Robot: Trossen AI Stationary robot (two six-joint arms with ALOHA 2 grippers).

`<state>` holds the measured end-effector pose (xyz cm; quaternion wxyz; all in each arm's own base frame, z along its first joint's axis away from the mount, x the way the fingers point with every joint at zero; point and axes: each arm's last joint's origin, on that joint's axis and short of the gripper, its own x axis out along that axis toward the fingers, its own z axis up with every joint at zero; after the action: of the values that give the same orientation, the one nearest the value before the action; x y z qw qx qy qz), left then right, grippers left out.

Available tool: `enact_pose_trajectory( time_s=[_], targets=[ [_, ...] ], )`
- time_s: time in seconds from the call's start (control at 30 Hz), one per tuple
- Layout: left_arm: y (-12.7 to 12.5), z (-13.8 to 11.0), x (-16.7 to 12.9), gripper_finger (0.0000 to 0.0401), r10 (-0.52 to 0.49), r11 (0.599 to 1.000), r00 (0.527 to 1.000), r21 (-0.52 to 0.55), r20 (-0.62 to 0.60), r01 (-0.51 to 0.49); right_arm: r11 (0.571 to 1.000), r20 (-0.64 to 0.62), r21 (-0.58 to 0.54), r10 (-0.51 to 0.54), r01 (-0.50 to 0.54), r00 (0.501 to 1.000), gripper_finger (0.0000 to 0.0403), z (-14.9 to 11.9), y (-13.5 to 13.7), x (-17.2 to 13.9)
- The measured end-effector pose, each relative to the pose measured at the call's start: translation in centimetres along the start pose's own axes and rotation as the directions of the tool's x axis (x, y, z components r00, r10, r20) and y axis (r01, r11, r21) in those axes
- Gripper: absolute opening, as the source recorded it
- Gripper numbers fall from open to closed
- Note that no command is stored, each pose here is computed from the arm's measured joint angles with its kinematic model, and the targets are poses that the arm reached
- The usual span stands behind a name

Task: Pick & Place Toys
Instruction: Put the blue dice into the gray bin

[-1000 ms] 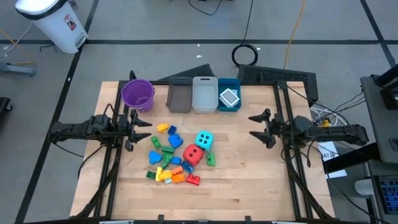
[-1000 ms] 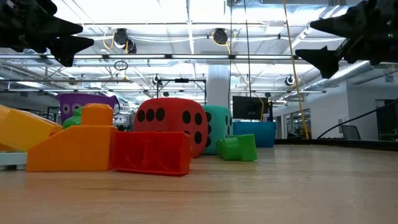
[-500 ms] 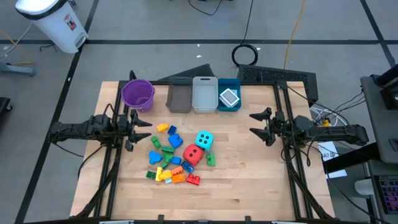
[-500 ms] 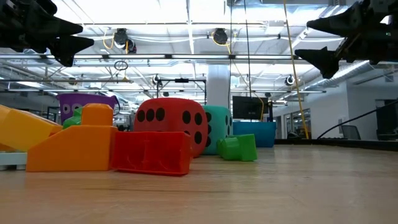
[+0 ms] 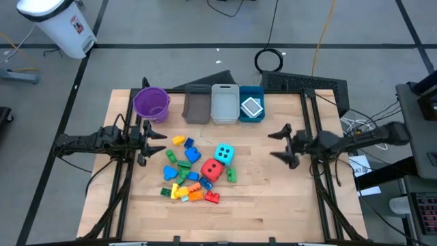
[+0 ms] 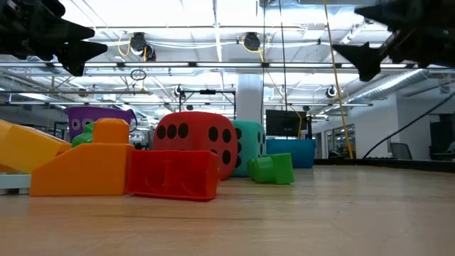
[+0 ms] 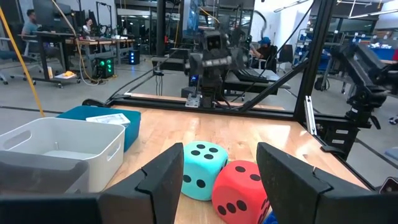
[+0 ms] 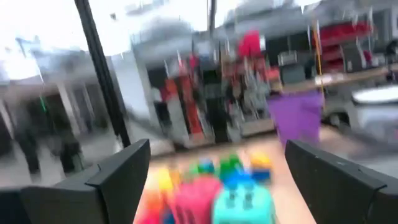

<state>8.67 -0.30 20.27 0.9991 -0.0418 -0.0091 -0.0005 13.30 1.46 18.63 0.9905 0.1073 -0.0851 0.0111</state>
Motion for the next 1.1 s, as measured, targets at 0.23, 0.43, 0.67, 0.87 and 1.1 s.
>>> enact_pose_trajectory(
  time_s=[0.23,0.43,0.67,0.87,1.1],
  targets=[
    [0.0,0.0,0.0,0.0209,0.000,1.000,1.000,0.000,-0.002,0.000,0.952,-0.268,-0.303,-0.121,0.035,0.956,0.0346,-0.3,2.8,5.8],
    [0.0,0.0,0.0,0.0209,0.001,1.000,1.000,0.000,0.000,-0.001,0.740,-0.422,-0.659,-0.219,-0.132,0.880,0.0346,-1.5,4.8,11.8],
    [0.0,0.0,0.0,0.0209,0.000,1.000,1.000,0.000,-0.002,0.000,0.497,-0.515,-0.802,-0.292,-0.332,0.806,0.0345,-4.1,5.3,16.2],
    [0.0,0.0,0.0,0.0209,0.000,1.000,1.000,0.000,0.000,0.000,0.312,-0.544,-0.838,-0.403,-0.448,0.736,0.0345,-6.4,4.5,17.8],
    [0.0,0.0,0.0,0.0209,0.001,1.000,1.000,0.000,0.000,-0.001,0.256,-0.580,-0.811,-0.470,-0.526,0.665,0.0336,-8.9,2.1,18.3]
  ],
)
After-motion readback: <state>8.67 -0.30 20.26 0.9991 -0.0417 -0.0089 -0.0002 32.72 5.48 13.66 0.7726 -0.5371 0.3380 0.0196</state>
